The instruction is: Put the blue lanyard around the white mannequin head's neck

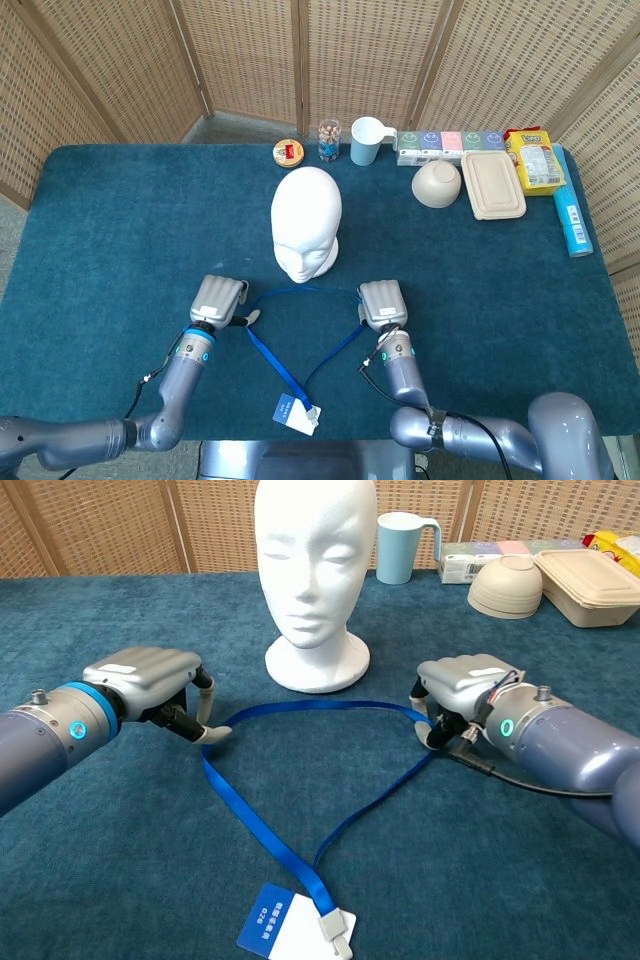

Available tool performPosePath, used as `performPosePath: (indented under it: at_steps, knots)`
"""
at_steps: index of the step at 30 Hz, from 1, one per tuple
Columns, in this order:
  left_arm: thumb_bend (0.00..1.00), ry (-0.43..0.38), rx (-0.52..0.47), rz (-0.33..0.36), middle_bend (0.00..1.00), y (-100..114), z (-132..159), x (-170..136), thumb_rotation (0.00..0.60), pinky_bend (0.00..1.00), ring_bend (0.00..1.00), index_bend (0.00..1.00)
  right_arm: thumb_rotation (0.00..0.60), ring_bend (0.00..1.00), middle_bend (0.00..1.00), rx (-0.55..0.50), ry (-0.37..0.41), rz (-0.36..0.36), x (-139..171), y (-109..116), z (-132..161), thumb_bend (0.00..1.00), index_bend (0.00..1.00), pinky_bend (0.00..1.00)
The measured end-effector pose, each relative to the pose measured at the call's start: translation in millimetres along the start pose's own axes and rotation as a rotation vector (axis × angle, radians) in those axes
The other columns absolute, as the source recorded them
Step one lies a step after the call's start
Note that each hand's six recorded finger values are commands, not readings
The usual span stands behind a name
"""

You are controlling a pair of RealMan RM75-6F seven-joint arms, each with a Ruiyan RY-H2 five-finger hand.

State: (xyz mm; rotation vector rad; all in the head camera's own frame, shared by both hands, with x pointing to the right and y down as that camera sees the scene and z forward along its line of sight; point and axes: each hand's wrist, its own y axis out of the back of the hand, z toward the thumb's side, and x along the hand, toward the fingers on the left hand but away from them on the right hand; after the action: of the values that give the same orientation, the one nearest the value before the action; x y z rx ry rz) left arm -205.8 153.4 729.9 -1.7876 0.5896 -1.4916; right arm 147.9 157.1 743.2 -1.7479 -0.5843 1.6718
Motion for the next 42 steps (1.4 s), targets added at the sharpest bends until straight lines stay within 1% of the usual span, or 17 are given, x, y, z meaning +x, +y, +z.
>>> performPosePath:
  at_steps: [9, 14, 19, 23, 28, 37, 42]
  knots:
    - [0.32, -0.001, -0.003, 0.013, 1.0, -1, 6, 2, 0.283, 1.0, 1.0, 0.59, 0.532, 1.0, 1.0, -0.01, -0.005, 0.005, 0, -1, -3, 0.59, 0.59, 1.0]
    - [0.34, -0.001, 0.003, 0.012, 1.0, -3, 7, 2, 0.284, 1.0, 1.0, 0.59, 0.529, 1.0, 1.0, -0.017, -0.006, 0.005, -1, -1, -4, 0.59, 0.59, 1.0]
    - [0.34, -0.003, 0.012, 0.015, 1.0, -5, 8, 1, 0.3, 1.0, 1.0, 0.59, 0.533, 1.0, 1.0, -0.028, -0.005, 0.009, -1, -1, -5, 0.59, 0.59, 1.0]
    - [0.35, -0.006, 0.017, 0.017, 1.0, -7, 10, 1, 0.322, 1.0, 1.0, 0.59, 0.534, 1.0, 1.0, -0.032, -0.003, 0.012, -1, -1, -5, 0.59, 0.59, 1.0]
    - [0.39, -0.011, 0.025, 0.02, 1.0, -7, 13, 2, 0.375, 1.0, 1.0, 0.6, 0.527, 1.0, 1.0, -0.037, -0.007, 0.011, -1, -1, -6, 0.59, 0.59, 1.0]
    - [0.4, -0.012, 0.033, 0.025, 1.0, -8, 16, 3, 0.409, 1.0, 1.0, 0.61, 0.532, 1.0, 1.0, -0.05, -0.007, 0.016, -1, 0, -7, 0.59, 0.59, 1.0]
    - [0.43, -0.007, 0.035, 0.022, 1.0, -9, 16, 4, 0.447, 1.0, 1.0, 0.64, 0.538, 1.0, 1.0, -0.053, -0.009, 0.019, -1, -1, -8, 0.59, 0.6, 1.0]
